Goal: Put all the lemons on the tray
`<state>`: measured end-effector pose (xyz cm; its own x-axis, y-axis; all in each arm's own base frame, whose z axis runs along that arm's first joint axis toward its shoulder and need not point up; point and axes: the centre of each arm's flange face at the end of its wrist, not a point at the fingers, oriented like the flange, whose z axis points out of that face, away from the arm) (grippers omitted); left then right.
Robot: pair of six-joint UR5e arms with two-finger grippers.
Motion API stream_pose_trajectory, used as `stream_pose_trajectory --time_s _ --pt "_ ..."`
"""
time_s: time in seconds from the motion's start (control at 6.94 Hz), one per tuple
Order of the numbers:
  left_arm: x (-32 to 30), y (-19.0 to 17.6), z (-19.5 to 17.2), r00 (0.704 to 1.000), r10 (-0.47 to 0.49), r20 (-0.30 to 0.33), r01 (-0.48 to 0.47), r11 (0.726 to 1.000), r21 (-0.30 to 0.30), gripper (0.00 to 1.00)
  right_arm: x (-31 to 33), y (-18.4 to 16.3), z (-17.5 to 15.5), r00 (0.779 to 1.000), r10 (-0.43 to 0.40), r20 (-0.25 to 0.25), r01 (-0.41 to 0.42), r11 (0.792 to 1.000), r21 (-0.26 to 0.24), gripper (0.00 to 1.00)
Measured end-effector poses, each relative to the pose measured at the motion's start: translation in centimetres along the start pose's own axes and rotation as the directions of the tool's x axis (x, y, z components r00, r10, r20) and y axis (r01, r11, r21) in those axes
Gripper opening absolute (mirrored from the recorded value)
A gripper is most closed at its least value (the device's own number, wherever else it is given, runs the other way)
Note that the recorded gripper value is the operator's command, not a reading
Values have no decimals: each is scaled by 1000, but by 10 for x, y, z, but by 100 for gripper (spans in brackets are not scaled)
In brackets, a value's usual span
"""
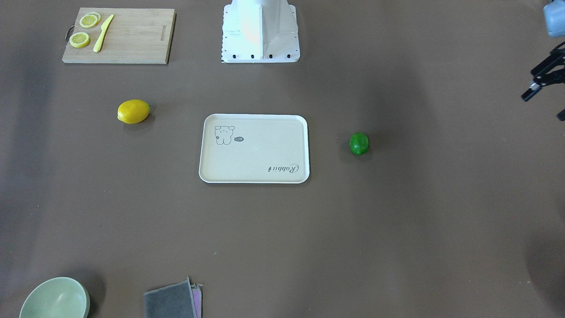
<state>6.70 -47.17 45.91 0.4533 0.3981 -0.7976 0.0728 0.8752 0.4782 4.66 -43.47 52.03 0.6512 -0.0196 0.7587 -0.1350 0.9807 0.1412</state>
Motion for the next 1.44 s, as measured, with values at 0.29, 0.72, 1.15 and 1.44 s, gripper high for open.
stream_pose_trajectory --time_s 0.29,0.72,1.15,1.44 --pt "64 -1 83 996 -86 -2 86 996 -38 99 -44 -2 30 992 127 9 -127 992 4 100" --pt "163 16 192 981 -194 24 195 978 -78 99 -103 6 83 979 202 -34 -200 979 35 100" --pt "212 26 264 971 -228 76 233 970 -66 99 -118 9 96 980 196 -35 -195 980 42 100" --pt "229 32 292 968 -234 93 240 969 -62 89 -119 9 97 980 196 -36 -194 980 42 100"
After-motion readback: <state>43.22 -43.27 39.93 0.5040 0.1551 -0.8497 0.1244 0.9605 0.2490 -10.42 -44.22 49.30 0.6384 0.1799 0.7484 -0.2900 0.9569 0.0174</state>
